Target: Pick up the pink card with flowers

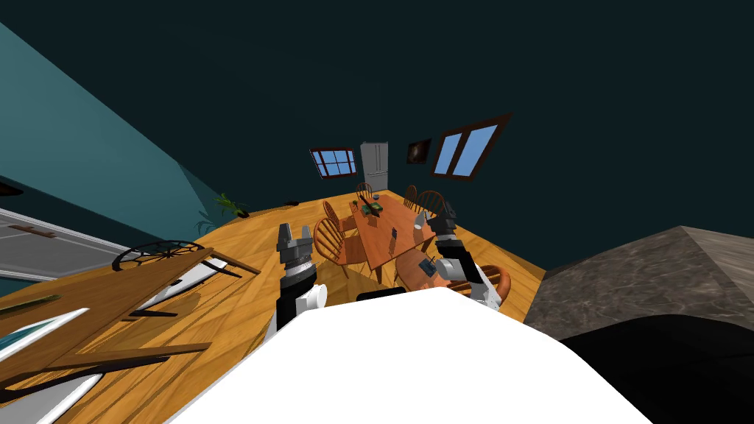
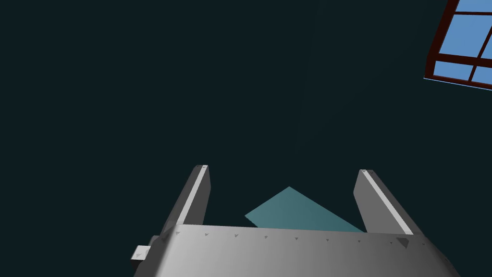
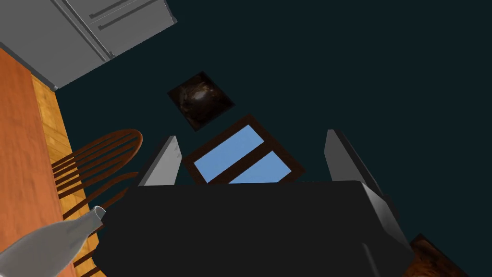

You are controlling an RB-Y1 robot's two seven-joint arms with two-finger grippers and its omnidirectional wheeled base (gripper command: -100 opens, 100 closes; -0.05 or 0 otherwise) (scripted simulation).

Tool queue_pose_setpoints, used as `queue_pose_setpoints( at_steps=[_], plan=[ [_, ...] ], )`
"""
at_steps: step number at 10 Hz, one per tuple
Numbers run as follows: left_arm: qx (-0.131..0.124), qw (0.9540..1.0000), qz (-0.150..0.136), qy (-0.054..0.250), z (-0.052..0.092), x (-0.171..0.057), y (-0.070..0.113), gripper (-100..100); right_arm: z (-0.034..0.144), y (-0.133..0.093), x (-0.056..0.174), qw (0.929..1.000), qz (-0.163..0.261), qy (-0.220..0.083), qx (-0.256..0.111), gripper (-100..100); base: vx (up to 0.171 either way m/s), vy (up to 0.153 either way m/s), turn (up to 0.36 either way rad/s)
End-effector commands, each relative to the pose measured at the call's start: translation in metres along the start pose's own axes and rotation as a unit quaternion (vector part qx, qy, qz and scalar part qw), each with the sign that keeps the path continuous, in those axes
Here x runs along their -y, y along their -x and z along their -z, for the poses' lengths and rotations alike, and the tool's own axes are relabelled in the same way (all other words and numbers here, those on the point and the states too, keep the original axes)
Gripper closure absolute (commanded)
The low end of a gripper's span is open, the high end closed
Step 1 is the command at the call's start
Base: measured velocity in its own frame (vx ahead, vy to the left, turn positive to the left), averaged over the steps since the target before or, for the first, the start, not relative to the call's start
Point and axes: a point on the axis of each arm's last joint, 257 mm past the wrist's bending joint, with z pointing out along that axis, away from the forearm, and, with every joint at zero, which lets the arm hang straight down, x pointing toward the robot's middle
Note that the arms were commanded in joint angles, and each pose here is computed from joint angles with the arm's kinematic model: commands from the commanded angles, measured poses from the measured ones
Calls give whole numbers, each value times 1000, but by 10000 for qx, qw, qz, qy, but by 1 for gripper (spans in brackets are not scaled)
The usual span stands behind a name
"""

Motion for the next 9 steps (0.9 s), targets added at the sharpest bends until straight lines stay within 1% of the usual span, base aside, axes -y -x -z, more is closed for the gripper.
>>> queue_pose_setpoints(
  at_steps=[1, 2, 3, 4, 5, 6, 7, 8, 9],
  plan=[
    [0, 10000, 0, 0, 0, 0, 0, 0, -2, 18, 19, 9994, -182, -222, 180, -100, -6, -48, 6],
    [0, 10000, 0, 0, 0, 0, 0, 0, 0, 21, 24, 9992, -179, -273, 215, -100, -9, -36, 6],
    [0, 10000, 0, 0, 0, 0, 0, 0, -1, 38, 38, 9976, -345, -459, 396, -100, -13, -43, 6],
    [0, 10000, 0, 0, 0, 0, 0, 0, -1, 39, 40, 9974, -344, -478, 409, -100, -12, -36, 11],
    [0, 10000, 0, 0, 0, 0, 0, 0, 0, 58, 56, 9944, -524, -679, 625, -100, -4, -41, 15],
    [0, 10000, 0, 0, 0, 0, 0, 0, 0, 58, 56, 9944, -524, -679, 625, -100, -6, -33, 6],
    [0, 10000, 0, 0, 0, 0, 0, 0, 0, 75, 69, 9903, -718, -844, 836, -100, -13, -39, 12],
    [0, 10000, 0, 0, 0, 0, 0, 0, 1, 77, 72, 9899, -717, -874, 860, -100, -13, -37, 17],
    [0, 10000, 0, 0, 0, 0, 0, 0, 3, 95, 87, 9842, -923, -1043, 1094, -100, -14, -37, 24]
  ],
)
